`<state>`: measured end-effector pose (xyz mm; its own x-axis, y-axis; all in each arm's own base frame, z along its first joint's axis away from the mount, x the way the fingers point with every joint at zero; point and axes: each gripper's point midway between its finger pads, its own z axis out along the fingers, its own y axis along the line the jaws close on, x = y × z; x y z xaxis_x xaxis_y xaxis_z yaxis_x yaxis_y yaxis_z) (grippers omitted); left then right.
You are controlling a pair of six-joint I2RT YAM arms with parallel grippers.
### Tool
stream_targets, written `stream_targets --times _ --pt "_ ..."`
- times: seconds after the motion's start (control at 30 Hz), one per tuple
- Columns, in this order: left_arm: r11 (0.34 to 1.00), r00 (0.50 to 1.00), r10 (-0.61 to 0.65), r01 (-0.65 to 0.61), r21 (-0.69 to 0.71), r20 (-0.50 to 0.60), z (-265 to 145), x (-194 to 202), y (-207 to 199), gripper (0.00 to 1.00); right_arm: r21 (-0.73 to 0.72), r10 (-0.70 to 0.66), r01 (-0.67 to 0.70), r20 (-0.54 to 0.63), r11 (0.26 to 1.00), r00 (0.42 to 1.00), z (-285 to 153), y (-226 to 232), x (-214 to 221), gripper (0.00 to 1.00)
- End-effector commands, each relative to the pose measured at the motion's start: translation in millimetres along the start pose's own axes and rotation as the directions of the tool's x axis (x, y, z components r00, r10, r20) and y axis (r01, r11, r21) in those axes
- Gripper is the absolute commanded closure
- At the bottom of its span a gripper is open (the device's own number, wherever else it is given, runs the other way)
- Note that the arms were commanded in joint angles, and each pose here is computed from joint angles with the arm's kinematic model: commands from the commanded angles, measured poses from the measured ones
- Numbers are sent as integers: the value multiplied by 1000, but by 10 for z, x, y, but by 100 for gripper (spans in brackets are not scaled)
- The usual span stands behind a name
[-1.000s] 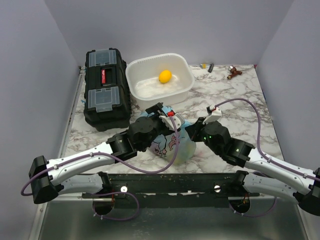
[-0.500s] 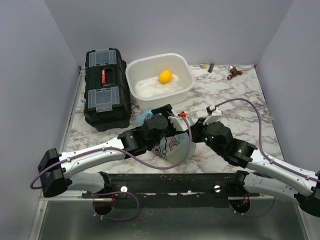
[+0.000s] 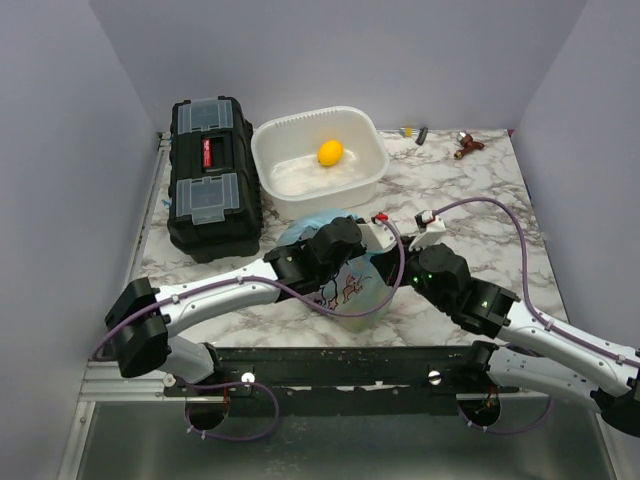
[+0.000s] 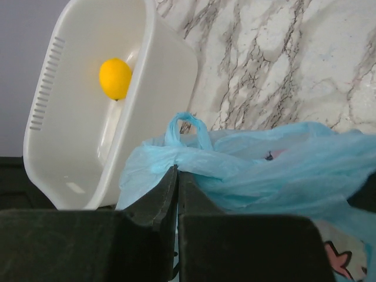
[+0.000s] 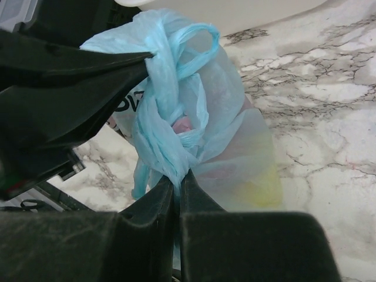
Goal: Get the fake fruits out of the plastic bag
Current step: Untie the plastic bag at the center of the board.
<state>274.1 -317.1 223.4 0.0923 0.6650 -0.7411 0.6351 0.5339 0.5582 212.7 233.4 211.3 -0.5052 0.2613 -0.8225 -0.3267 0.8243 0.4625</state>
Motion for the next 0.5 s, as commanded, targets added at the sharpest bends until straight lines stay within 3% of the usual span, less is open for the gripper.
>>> stream_targets --times 0.0,0.1,0.23,0.37,0.47 --pt "995 989 -74 65 -71 -128 113 129 128 100 -41 22 -23 -1 999 1000 -46 83 -23 94" --pt "977 970 -181 158 -144 -161 56 193 259 100 -4 37 -37 -7 999 999 -62 -2 12 94" --pt "895 903 -395 337 -292 -169 -127 372 462 100 66 33 -32 -24 997 999 -57 -152 89 93" --pt "813 807 -563 501 -296 -180 -289 574 357 100 258 57 -46 -36 965 998 -52 -473 171 99" --pt "709 695 -699 643 -291 -169 -407 706 270 100 339 67 -31 -95 940 993 -26 -557 283 99"
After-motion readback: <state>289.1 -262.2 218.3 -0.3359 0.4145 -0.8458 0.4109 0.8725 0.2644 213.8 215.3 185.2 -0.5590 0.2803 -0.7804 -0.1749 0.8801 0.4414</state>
